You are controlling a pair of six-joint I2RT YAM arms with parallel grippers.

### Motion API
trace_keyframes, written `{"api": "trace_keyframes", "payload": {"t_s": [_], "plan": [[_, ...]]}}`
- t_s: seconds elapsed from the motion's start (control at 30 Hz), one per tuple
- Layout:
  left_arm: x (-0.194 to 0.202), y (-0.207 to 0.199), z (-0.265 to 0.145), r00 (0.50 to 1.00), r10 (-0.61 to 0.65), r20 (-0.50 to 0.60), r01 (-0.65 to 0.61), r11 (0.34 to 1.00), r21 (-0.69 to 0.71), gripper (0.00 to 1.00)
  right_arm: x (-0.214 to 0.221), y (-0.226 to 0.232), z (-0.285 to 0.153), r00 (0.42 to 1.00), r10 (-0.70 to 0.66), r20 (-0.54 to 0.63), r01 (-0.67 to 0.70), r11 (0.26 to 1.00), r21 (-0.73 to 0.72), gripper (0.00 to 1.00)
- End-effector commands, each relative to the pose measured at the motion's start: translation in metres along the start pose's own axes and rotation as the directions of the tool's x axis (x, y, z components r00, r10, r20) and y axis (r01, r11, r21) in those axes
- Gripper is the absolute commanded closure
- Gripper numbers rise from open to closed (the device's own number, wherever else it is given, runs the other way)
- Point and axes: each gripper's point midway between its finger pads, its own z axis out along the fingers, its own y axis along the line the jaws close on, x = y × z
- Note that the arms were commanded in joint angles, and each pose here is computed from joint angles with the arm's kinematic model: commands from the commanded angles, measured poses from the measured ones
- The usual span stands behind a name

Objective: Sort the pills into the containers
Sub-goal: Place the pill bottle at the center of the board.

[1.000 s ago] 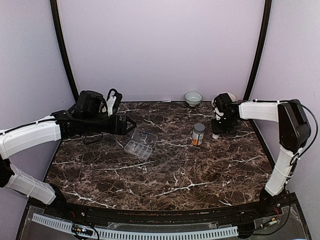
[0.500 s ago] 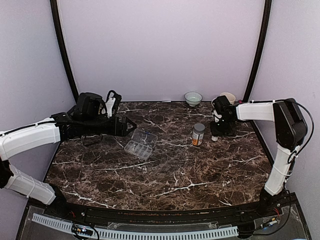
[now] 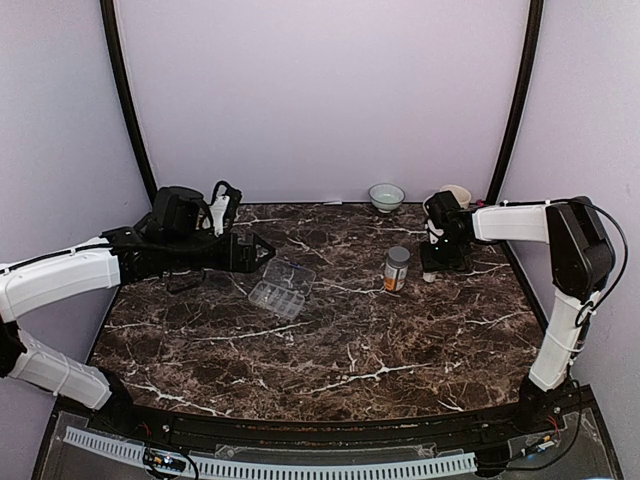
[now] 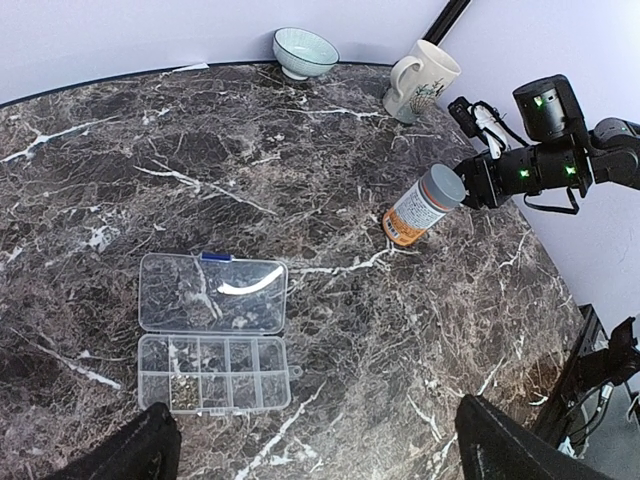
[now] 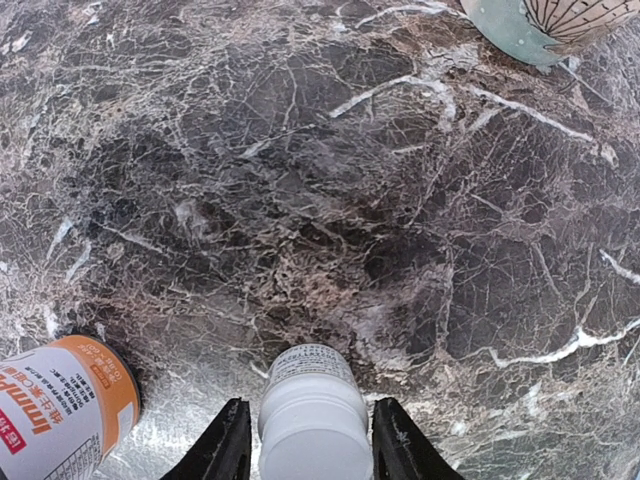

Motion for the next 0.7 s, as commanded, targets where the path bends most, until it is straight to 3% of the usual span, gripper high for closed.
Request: {"api": "trace_keyframes", "payload": {"t_s": [0.0,0.27,0.5,0.6,0.67], "plan": [[-0.007,-0.001,-0.01,0.999,-0.002,0.045,0.001,1.0,0.006,0.01,-0.008,-0.004,-0.009,0.999,0.018,0.037,-0.018,1.0,0.003,0.58],[-0.004,-0.007,-0.007,1.0,-0.01,0.027,0.009,0.999,0.037,0.06,-0.025,-0.008,-0.035,0.994,0.035,0.102,-0.036,0.999,0.007,0.54],[-0.011,-0.01,-0.015,0.997,-0.016,0.076,0.012,0.999,0.052,0.09,-0.062,-0.007,-0.085,0.966,0.045,0.255,-0.043,0.999,-0.013,0.47],[-0.012,-0.005,-0.021,0.994,-0.015,0.104,0.012,0.999,0.03,0.18,-0.076,0.007,-0.107,0.941,0.022,0.338,0.002,0.998,-0.069,0.42],[-0.013,-0.005,-0.024,0.993,-0.012,0.116,0.009,1.0,0.028,0.13,-0.085,0.019,-0.124,0.92,0.013,0.393,0.034,0.993,-0.111,0.41]]}}
